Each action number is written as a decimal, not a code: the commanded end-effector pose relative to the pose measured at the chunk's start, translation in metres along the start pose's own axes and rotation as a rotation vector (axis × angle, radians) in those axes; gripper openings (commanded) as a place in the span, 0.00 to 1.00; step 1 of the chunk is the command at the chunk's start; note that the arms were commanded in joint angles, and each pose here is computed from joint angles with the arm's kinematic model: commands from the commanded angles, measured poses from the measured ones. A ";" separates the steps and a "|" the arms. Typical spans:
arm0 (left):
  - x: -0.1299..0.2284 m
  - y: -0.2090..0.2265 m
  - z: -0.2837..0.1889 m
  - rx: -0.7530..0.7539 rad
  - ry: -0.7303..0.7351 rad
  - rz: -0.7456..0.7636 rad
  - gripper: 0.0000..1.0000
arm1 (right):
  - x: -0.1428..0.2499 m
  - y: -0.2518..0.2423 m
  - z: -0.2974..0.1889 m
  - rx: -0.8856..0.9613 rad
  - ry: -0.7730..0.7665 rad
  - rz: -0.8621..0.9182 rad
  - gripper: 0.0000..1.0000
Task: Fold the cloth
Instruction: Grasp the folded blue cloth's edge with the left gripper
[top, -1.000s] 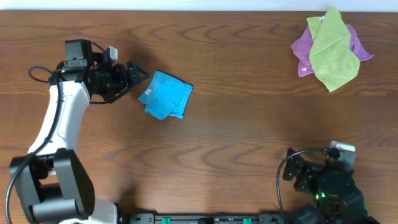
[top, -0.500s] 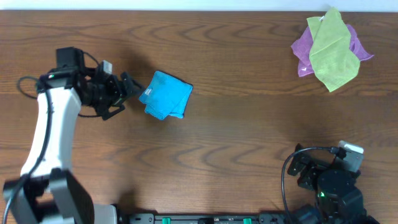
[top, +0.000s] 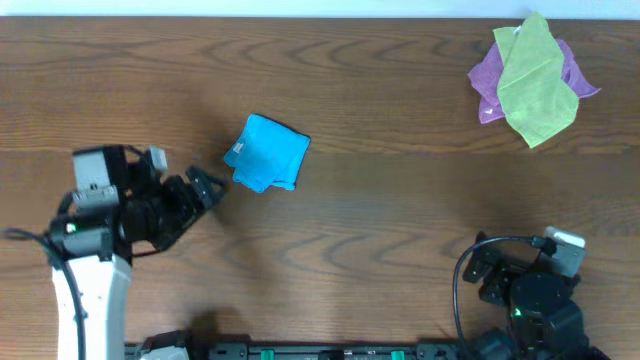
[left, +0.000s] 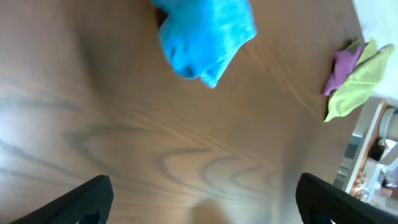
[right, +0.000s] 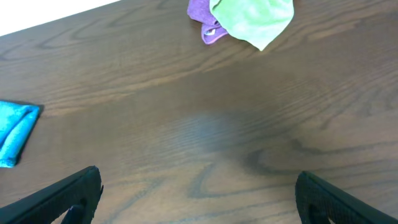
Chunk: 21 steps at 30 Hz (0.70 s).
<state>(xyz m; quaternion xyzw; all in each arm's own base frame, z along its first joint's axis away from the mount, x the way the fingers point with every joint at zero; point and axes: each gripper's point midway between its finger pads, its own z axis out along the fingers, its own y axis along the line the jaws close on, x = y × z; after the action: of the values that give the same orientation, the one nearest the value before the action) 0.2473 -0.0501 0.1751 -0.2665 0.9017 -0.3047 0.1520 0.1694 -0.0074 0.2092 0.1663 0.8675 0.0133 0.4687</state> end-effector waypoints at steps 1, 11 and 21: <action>0.007 0.012 0.015 0.020 -0.014 -0.104 0.95 | 0.000 -0.003 0.000 0.016 -0.007 0.012 0.99; 0.008 0.017 0.090 0.166 -0.041 -0.181 0.95 | 0.000 -0.003 0.000 0.016 -0.007 0.012 0.99; -0.001 0.035 0.146 0.080 -0.047 -0.195 0.95 | 0.000 -0.003 0.000 0.016 -0.007 0.012 0.99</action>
<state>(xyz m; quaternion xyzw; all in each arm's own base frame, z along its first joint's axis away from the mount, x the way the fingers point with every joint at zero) 0.2961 -0.1011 0.0555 -0.3335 0.8527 -0.3704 0.1564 0.1691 -0.0080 0.2089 0.1665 0.8677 0.0115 0.4683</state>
